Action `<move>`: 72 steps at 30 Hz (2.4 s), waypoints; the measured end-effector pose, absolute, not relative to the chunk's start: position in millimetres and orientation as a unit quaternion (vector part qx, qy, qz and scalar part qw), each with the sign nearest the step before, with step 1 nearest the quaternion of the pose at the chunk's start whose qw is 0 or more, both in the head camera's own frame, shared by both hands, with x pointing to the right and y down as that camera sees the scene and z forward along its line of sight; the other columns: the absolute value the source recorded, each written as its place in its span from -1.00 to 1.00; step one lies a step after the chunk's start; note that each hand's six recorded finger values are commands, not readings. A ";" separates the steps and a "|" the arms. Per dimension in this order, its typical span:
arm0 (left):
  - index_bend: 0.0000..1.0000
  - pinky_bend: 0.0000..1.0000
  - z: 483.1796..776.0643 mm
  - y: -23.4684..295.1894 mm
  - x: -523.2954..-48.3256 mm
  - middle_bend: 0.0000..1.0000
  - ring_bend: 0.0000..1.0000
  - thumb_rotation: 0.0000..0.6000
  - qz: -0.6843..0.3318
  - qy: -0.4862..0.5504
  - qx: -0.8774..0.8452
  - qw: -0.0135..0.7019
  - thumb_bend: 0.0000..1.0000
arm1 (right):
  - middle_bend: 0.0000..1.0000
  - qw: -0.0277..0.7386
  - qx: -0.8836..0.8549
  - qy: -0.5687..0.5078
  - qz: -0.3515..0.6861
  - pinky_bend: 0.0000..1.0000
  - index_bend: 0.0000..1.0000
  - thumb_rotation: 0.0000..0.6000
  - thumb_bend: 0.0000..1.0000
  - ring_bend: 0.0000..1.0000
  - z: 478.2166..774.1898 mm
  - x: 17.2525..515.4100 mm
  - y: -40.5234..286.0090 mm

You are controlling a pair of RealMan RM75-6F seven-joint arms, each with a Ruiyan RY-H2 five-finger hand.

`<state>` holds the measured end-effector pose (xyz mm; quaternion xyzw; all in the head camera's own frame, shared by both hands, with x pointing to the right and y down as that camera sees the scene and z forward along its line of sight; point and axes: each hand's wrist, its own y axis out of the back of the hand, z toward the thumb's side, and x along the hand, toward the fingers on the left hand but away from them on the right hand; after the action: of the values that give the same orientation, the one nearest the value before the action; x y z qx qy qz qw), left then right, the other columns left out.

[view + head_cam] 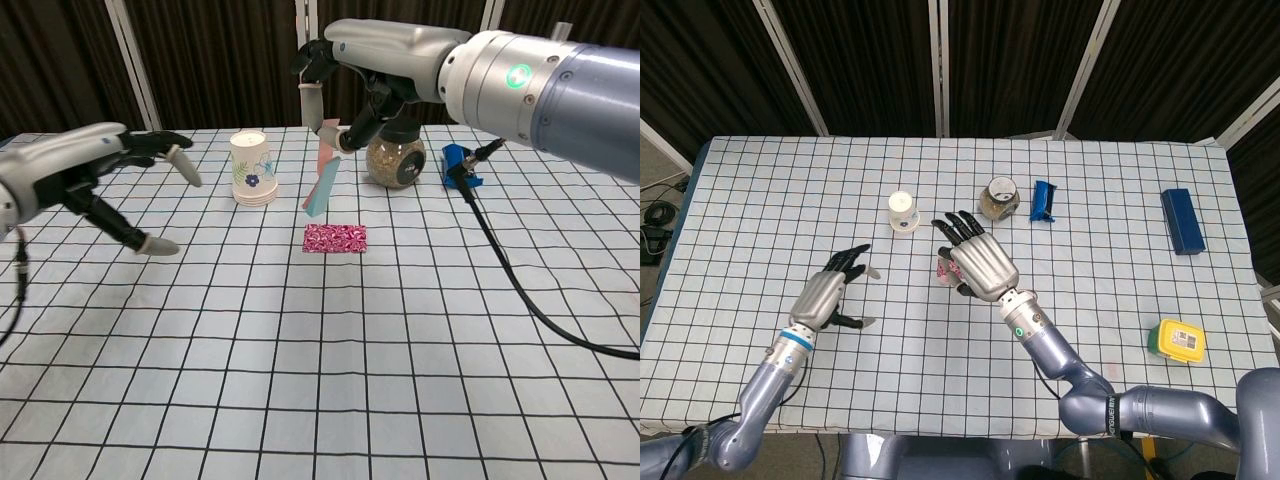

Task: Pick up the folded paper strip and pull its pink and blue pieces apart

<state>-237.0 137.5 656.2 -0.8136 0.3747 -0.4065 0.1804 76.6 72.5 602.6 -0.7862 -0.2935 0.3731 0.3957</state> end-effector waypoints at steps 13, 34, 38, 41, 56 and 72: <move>-0.22 -1.00 669.1 117.0 -169.9 -1.00 -1.00 1.00 -0.375 0.377 -0.834 0.146 -0.58 | -0.80 0.387 -0.778 -0.307 0.388 -1.00 0.52 1.00 -0.13 -1.00 595.3 78.0 63.1; -0.12 -1.00 659.7 98.1 -132.8 -1.00 -1.00 1.00 -0.382 0.376 -0.831 0.149 -0.29 | -0.79 0.382 -0.781 -0.305 0.388 -1.00 0.53 1.00 -0.13 -1.00 592.2 74.5 66.4; -0.12 -1.00 660.1 97.5 -130.1 -1.00 -1.00 1.00 -0.385 0.375 -0.831 0.146 -0.29 | -0.79 0.381 -0.782 -0.305 0.388 -1.00 0.53 1.00 -0.13 -1.00 592.4 74.2 66.8; -0.11 -1.00 660.4 98.6 -127.7 -1.00 -1.00 1.00 -0.385 0.373 -0.832 0.144 -0.29 | -0.79 0.380 -0.784 -0.305 0.386 -1.00 0.53 1.00 -0.13 -1.00 592.5 73.1 67.4; -0.03 -1.00 662.4 97.9 -124.1 -1.00 -1.00 1.00 -0.389 0.378 -0.827 0.147 -0.21 | -0.79 0.378 -0.790 -0.301 0.378 -1.00 0.53 1.00 -0.13 -1.00 590.4 67.7 69.7; 0.26 -1.00 666.0 100.2 -122.7 -1.00 -1.00 1.00 -0.396 0.382 -0.823 0.141 -0.06 | -0.78 0.377 -0.789 -0.303 0.378 -1.00 0.53 1.00 -0.13 -1.00 589.9 72.0 68.7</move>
<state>-122.7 100.2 666.0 -0.8233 0.3819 -0.3957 0.1407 72.0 68.7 589.9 -0.7893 -0.3028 0.3780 0.3773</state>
